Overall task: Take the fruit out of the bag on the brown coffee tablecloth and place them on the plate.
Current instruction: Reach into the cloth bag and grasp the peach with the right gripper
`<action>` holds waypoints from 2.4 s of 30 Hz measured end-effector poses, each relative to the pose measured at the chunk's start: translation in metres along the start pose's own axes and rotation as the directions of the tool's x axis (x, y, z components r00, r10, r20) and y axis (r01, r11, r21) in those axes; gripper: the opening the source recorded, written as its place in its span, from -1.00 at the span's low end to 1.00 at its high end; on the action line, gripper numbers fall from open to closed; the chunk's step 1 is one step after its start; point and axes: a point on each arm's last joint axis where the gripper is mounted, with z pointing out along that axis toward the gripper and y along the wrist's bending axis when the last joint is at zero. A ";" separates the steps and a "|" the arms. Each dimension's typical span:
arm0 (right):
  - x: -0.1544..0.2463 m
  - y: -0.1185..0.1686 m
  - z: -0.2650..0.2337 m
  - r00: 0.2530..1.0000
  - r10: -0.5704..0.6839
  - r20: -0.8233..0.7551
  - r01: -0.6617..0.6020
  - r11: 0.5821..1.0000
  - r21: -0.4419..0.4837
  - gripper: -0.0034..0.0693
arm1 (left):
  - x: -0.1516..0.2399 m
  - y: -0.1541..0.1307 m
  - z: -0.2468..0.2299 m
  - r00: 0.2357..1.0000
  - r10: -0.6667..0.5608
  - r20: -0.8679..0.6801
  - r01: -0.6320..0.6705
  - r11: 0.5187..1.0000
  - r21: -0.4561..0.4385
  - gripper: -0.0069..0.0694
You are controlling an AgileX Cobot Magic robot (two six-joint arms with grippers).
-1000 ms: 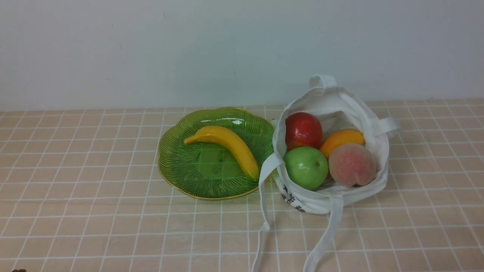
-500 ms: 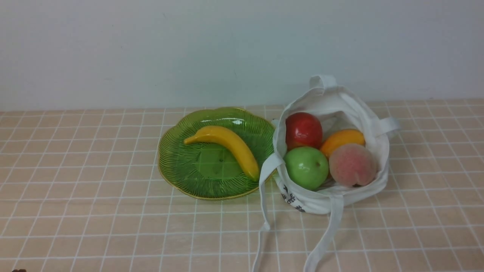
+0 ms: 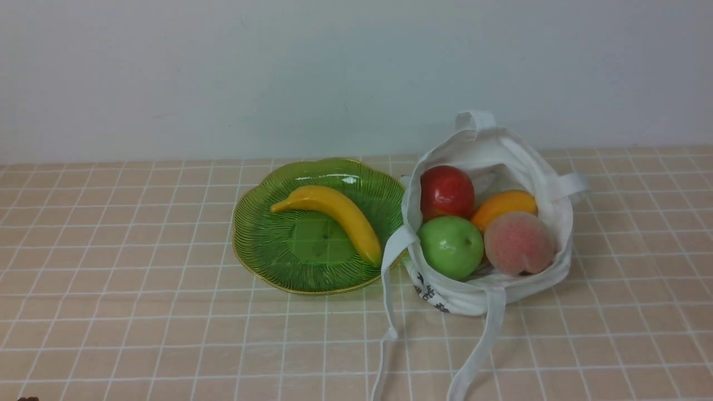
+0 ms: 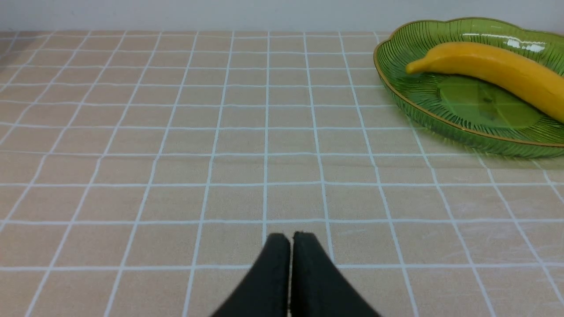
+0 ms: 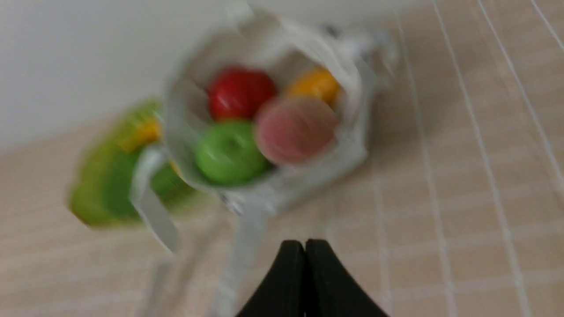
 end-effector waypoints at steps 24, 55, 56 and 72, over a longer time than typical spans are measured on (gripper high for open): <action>-0.112 0.098 0.227 0.746 -0.382 -0.545 0.438 0.898 -0.029 -0.80 | 0.000 0.000 0.000 1.000 0.000 0.000 0.000 1.000 0.000 -0.84; -0.081 0.078 0.292 0.758 -0.200 -0.620 0.359 0.922 0.142 0.54 | 0.000 0.000 0.000 1.000 0.000 0.000 0.000 1.000 0.000 -0.84; -0.082 0.079 0.291 0.757 -0.198 -0.623 0.359 0.922 0.143 0.51 | 0.000 0.000 0.000 1.000 0.000 0.000 0.000 1.000 0.000 -0.84; -0.125 0.098 0.244 0.766 -0.240 -0.596 0.387 0.913 0.130 0.51 | 0.000 0.000 0.000 1.000 0.000 0.000 0.000 1.000 0.000 -0.84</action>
